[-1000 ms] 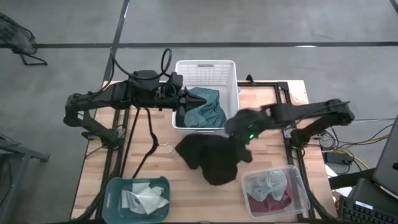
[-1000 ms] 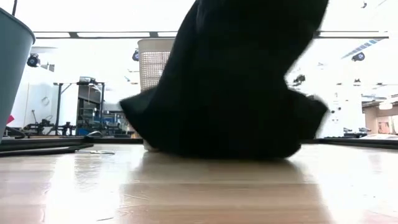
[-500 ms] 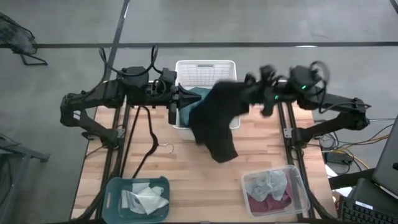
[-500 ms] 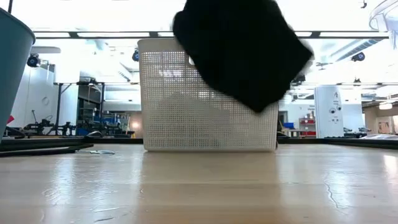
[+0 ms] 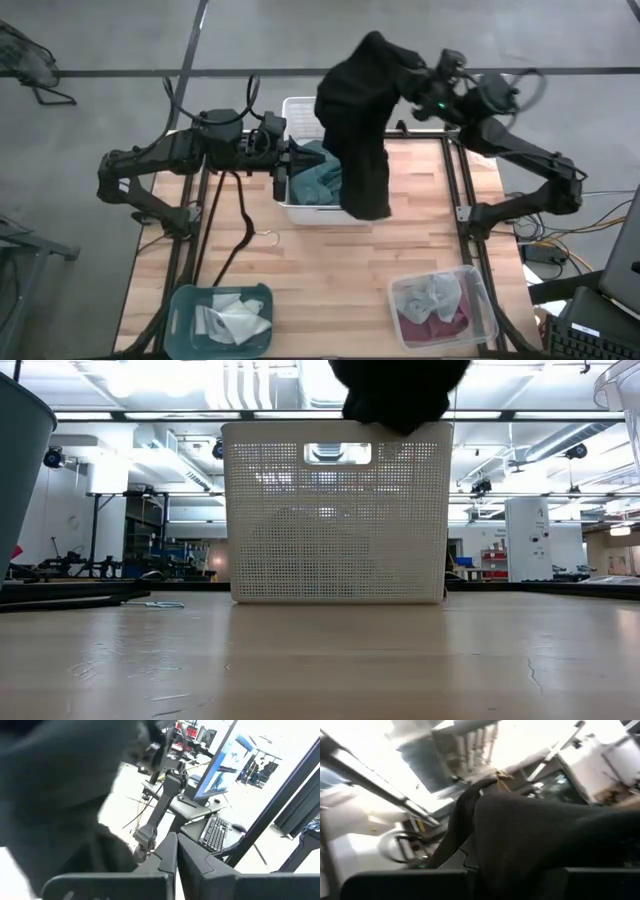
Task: Pick & Place Cloths
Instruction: Put the black shirt into the white bin
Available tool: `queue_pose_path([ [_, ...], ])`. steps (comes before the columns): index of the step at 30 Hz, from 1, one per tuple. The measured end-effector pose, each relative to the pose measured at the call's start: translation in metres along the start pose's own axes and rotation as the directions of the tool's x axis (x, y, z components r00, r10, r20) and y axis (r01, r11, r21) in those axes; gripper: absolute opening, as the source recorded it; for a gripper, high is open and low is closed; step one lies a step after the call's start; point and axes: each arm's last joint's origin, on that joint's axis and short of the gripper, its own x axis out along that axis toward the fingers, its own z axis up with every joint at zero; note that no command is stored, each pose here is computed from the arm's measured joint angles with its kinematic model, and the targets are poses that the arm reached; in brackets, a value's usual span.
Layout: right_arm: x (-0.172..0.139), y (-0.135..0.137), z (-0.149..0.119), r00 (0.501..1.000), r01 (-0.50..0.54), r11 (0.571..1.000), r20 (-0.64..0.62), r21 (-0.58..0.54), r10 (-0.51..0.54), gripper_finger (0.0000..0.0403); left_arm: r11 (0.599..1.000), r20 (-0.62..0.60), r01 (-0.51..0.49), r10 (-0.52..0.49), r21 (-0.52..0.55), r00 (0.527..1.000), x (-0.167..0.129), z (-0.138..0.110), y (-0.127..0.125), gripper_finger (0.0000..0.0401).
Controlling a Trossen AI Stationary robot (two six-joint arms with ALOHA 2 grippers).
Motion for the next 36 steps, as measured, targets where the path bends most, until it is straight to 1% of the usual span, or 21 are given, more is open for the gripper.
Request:
queue_pose_path([
  [2,0.006,-0.018,-0.003,0.999,0.039,0.999,0.007,0.001,-0.039,0.0034,1.000,0.012,0.004,-0.004,-0.001,1.000,0.000,0.001,0.000,0.0012],
  [4,0.013,-0.034,-0.002,0.997,0.030,0.999,0.063,0.038,-0.033,0.0033,1.000,0.016,0.004,-0.004,-0.001,1.000,0.000,0.001,0.000,0.0012],
  [5,0.016,-0.041,-0.001,0.994,-0.004,0.998,0.110,0.063,-0.003,0.0033,1.000,0.017,0.004,-0.004,-0.001,1.000,0.000,0.002,-0.001,0.0012],
  [7,0.022,-0.051,0.003,0.968,-0.123,0.988,0.231,0.096,0.098,0.0033,1.000,0.017,0.003,-0.003,-0.001,1.000,0.000,0.001,0.000,0.0012],
  [9,0.030,-0.058,0.008,0.927,-0.241,0.962,0.323,0.126,0.190,0.0033,1.000,0.017,0.002,-0.002,-0.001,1.000,0.000,0.002,0.000,0.0012],
  [10,0.034,-0.061,0.009,0.917,-0.285,0.946,0.332,0.155,0.221,0.0033,1.000,0.018,0.002,-0.002,-0.001,1.000,0.000,0.002,0.000,0.0012],
  [12,0.046,-0.068,0.006,0.927,-0.324,0.921,0.266,0.217,0.264,0.0033,1.000,0.018,0.002,-0.002,-0.001,1.000,0.000,0.002,0.000,0.0012],
  [14,0.056,-0.076,-0.005,0.945,-0.325,0.905,0.132,0.274,0.299,0.0034,1.000,0.018,0.002,-0.002,-0.001,1.000,0.000,0.002,0.000,0.0012],
  [17,0.065,-0.082,-0.021,0.941,-0.287,0.890,-0.071,0.354,0.331,0.0034,1.000,0.015,0.002,-0.002,-0.009,1.000,0.000,0.001,0.000,0.0012],
  [19,0.064,-0.081,-0.024,0.933,-0.253,0.897,-0.153,0.362,0.325,0.0033,1.000,0.005,0.003,-0.003,-0.017,1.000,0.000,0.000,0.000,0.0012],
  [21,0.060,-0.078,-0.022,0.936,-0.194,0.926,-0.220,0.324,0.274,0.0032,1.000,-0.014,0.000,0.000,-0.018,1.000,0.000,-0.001,0.000,0.0012],
  [24,0.047,-0.069,-0.014,0.930,-0.082,0.971,-0.334,0.225,0.156,0.0031,1.000,-0.032,-0.004,0.003,-0.031,0.999,-0.002,-0.003,0.000,0.0012],
  [26,0.033,-0.059,-0.009,0.907,-0.010,0.990,-0.416,0.139,0.067,0.0031,0.999,-0.040,-0.008,0.006,-0.040,0.999,-0.003,-0.003,0.000,0.0012],
  [28,0.018,-0.047,-0.008,0.872,0.055,0.997,-0.489,0.046,-0.026,0.0031,0.999,-0.044,-0.009,0.008,-0.037,0.999,-0.004,-0.003,0.000,0.0012],
  [30,0.003,-0.036,-0.007,0.835,0.127,0.990,-0.533,-0.059,-0.139,0.0032,1.000,-0.044,-0.009,0.008,-0.023,0.999,-0.004,-0.003,0.000,0.0012],
  [33,-0.016,-0.027,-0.010,0.751,0.244,0.944,-0.573,-0.222,-0.329,0.0039,1.000,-0.043,-0.010,0.010,0.010,0.999,-0.004,-0.003,0.000,0.0012],
  [35,-0.022,-0.025,-0.015,0.693,0.295,0.916,-0.599,-0.272,-0.402,0.0040,0.999,-0.038,-0.024,0.025,0.030,0.999,-0.003,-0.003,0.001,0.0012],
  [36,-0.024,-0.025,-0.019,0.670,0.302,0.912,-0.619,-0.277,-0.409,0.0040,0.999,-0.035,-0.031,0.032,0.039,0.999,-0.003,-0.003,0.002,0.0012],
])
